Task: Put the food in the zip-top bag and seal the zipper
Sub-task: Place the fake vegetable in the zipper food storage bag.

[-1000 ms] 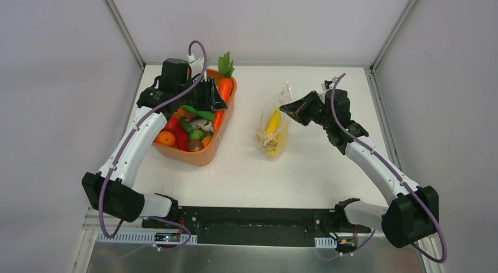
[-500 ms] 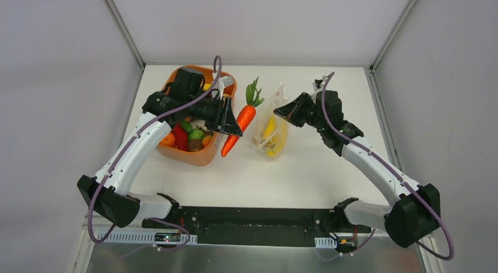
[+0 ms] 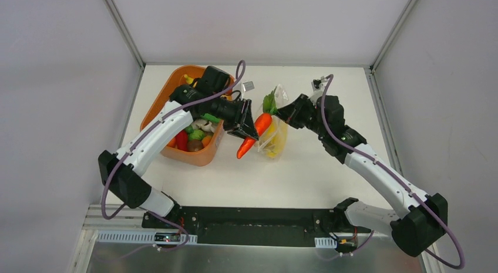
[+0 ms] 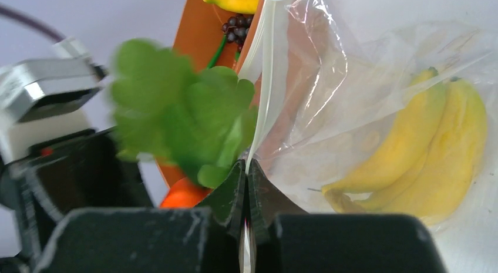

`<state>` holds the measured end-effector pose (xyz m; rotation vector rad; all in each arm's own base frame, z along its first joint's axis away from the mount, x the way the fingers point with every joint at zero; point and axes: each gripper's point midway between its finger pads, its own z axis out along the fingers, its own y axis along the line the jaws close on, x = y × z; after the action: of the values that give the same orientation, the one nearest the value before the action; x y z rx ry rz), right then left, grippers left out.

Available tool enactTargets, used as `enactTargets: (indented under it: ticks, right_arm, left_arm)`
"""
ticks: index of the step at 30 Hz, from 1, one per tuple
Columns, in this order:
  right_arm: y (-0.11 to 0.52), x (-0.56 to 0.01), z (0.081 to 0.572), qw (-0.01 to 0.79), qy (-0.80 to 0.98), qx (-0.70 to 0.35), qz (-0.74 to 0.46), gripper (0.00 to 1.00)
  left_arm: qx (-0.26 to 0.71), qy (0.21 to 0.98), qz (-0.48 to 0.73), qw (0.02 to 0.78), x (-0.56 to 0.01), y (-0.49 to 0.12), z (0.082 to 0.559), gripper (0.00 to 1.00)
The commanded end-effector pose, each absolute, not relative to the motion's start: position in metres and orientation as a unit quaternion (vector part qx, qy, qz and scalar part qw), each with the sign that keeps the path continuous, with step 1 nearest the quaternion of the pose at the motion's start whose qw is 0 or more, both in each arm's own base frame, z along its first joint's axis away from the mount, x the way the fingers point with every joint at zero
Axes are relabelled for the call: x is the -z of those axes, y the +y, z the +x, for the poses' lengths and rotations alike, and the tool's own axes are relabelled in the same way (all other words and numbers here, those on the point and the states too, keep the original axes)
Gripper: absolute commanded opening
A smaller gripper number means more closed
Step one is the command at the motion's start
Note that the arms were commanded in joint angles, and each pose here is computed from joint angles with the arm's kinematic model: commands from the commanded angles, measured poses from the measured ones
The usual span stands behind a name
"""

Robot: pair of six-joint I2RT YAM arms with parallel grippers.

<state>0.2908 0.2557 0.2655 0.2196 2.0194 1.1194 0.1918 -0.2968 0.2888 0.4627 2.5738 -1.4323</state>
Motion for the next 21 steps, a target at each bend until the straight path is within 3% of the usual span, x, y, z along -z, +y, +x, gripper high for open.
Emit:
enactTargets:
  ticks: [1, 4, 11, 21]
  right_arm:
    - [0.255, -0.293, 0.281, 0.448, 0.767, -0.458, 0.046, 0.00]
    - [0.256, -0.292, 0.275, 0.444, 0.769, -0.459, 0.030, 0.00]
    - [0.263, -0.295, 0.251, 0.432, 0.762, -0.482, -0.034, 0.00]
    - [0.280, -0.294, 0.229, 0.396, 0.759, -0.502, -0.118, 0.00]
  left_arm:
    - [0.465, 0.873, 0.133, 0.069, -0.286, -0.305, 0.203, 0.00]
    - [0.465, 0.874, 0.130, 0.060, -0.282, -0.313, 0.209, 0.00]
    - [0.345, 0.929, 0.120, 0.052, -0.245, -0.290, 0.225, 0.00]
    - [0.313, 0.936, 0.160, 0.030, -0.248, -0.296, 0.236, 0.01]
